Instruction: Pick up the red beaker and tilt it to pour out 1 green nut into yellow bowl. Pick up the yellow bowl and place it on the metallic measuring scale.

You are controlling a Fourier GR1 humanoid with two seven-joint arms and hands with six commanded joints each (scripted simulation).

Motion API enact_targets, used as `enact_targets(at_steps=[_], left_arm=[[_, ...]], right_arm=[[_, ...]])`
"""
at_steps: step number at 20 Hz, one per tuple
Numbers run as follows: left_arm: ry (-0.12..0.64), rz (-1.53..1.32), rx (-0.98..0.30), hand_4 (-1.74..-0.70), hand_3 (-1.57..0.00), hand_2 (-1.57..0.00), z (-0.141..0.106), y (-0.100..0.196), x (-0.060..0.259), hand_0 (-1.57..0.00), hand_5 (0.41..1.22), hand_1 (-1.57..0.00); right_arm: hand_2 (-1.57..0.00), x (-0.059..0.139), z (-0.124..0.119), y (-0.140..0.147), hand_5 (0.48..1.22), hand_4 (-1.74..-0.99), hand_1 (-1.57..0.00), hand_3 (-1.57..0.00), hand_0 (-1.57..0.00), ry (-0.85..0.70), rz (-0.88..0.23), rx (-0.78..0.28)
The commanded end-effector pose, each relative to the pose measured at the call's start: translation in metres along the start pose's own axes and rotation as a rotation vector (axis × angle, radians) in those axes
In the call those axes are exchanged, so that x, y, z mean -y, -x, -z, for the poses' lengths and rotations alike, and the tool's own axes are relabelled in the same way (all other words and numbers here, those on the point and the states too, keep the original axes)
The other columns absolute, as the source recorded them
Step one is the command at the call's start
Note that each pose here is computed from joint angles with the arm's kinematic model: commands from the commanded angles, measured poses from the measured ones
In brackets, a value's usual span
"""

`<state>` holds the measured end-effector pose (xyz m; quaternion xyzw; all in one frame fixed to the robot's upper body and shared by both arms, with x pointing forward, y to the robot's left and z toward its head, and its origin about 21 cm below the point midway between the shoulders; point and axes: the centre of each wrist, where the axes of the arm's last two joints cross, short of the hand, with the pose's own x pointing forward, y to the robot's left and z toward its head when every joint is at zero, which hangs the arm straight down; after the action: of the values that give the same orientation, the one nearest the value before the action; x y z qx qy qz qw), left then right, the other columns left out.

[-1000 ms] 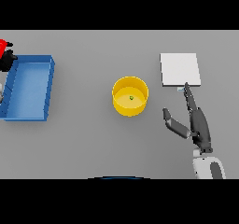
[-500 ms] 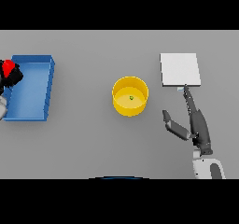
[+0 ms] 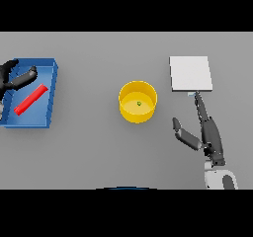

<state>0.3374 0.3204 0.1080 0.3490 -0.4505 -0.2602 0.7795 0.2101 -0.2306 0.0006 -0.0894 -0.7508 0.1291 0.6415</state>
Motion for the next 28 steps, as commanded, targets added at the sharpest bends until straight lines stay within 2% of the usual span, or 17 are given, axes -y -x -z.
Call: enact_targets(at_steps=[1,6,9,14,16,21,28], left_arm=[[-0.003,-0.001,0.001,-0.8,-0.15,-0.16,0.001,-0.002,-0.003,-0.19,0.679,-0.16],[-0.036,-0.06,0.055,-0.79,-0.05,-0.05,0.0,-0.001,-0.004,-0.06,0.674,-0.05],[-0.052,-0.071,0.072,-0.78,-0.02,-0.03,0.004,-0.002,-0.006,-0.03,0.679,-0.03],[-0.03,-0.076,0.066,-0.79,-0.01,-0.01,0.004,-0.002,-0.001,-0.01,0.707,-0.01],[-0.031,-0.073,0.068,-0.79,0.0,0.0,0.004,-0.006,0.0,-0.01,0.71,0.0],[-0.028,-0.069,0.06,-0.79,0.0,0.0,0.005,-0.005,0.003,0.0,0.716,0.0],[-0.026,-0.061,0.072,-0.8,0.0,0.0,0.004,-0.008,0.003,0.0,0.72,0.0]], right_arm=[[0.0,0.001,0.0,0.0,0.668,-1.188,0.0,0.0,0.0,0.001,-0.003,-0.012],[0.0,-0.006,0.005,-0.004,0.66,-1.203,0.0,0.0,0.0,-0.008,-0.078,-0.022],[0.0,-0.006,0.014,-0.01,0.694,-1.162,0.0,0.0,0.0,-0.093,-0.095,0.028],[0.0,0.005,0.044,-0.028,0.7,-1.255,0.0,0.0,0.0,-0.291,-0.294,0.088],[0.0,0.005,0.058,-0.036,0.683,-1.278,0.0,0.0,0.0,-0.355,-0.438,0.087],[0.0,-0.003,0.088,-0.056,0.666,-1.276,0.0,0.0,0.0,-0.555,-0.739,0.21],[0.0,-0.026,0.117,-0.064,0.67,-1.276,0.0,0.0,0.0,-0.772,-0.873,0.265]])
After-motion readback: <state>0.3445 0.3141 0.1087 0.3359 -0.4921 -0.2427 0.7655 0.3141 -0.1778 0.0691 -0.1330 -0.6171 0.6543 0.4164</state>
